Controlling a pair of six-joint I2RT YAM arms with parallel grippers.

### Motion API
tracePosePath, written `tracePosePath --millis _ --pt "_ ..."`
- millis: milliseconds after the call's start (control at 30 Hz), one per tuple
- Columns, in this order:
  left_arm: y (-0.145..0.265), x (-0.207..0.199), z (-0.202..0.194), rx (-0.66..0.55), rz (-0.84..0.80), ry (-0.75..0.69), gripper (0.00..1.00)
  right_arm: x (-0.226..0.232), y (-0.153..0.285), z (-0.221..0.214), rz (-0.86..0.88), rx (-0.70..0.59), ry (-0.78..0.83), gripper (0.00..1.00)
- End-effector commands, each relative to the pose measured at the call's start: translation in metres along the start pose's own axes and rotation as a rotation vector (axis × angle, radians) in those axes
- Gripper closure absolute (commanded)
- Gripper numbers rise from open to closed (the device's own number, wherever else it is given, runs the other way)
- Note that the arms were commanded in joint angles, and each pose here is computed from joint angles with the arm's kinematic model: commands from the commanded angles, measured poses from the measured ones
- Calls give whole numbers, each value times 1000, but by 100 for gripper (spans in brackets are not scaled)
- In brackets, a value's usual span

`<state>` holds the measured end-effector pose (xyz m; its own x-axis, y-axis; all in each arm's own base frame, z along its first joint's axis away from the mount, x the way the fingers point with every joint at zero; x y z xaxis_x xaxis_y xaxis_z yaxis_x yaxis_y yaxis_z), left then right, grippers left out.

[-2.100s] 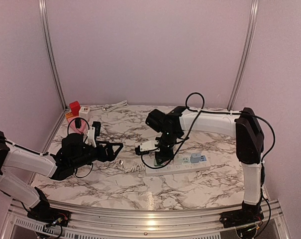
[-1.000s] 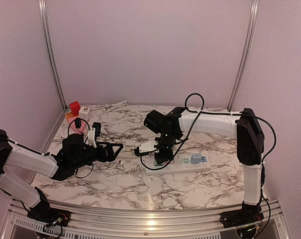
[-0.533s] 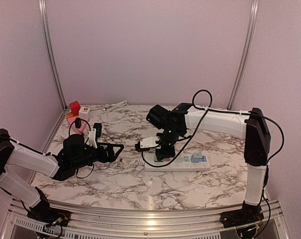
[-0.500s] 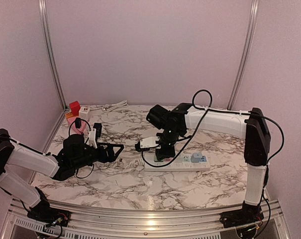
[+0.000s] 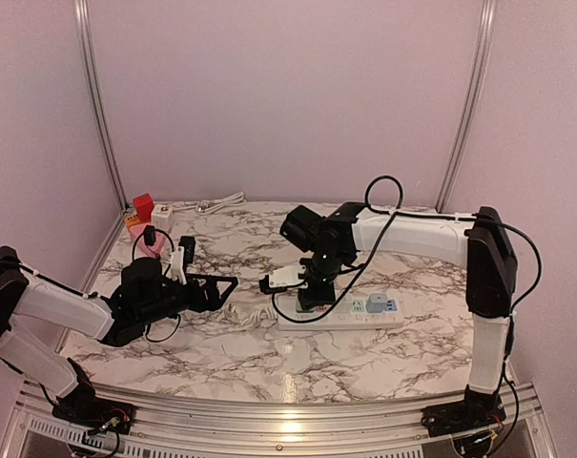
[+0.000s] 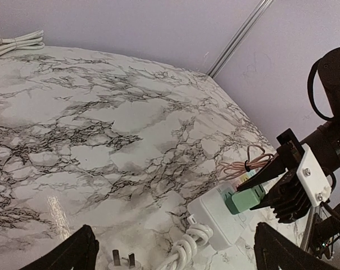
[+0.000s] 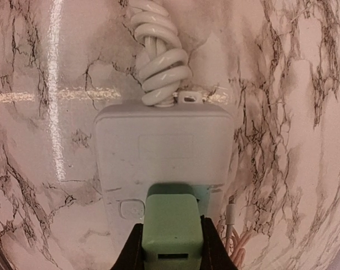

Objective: Insert the plug
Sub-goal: Insert the socket into the socket slot.

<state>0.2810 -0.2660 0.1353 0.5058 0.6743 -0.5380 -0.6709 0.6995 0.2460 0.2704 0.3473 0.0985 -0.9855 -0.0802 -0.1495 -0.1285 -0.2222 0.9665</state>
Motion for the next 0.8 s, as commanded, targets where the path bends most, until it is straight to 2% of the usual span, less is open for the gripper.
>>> tracePosePath --millis 0,400,533,767 --pt "2 -1 4 -23 -17 0 1 -7 -1 11 -37 -28 7 84" --pt "2 -2 4 -24 -22 0 1 -9 -5 8 -46 -18 0 80" --pt "3 -2 4 -25 -22 0 1 -8 -5 7 -40 -14 0 73" --pt "3 -1 4 -25 -20 4 1 -11 -4 7 -52 -12 -4 72"
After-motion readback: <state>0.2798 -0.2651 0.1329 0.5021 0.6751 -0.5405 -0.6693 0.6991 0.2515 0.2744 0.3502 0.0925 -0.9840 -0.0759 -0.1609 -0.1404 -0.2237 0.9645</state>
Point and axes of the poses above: each gripper's point midway between its finger pads, its own y axis back along the fingers, its own x axis along the line the jaws close on, z = x × y, the point moved 1 cm from there along y, back along the fingers, and after that the axes turned 2 degrees about y, right-handed, at the moved point
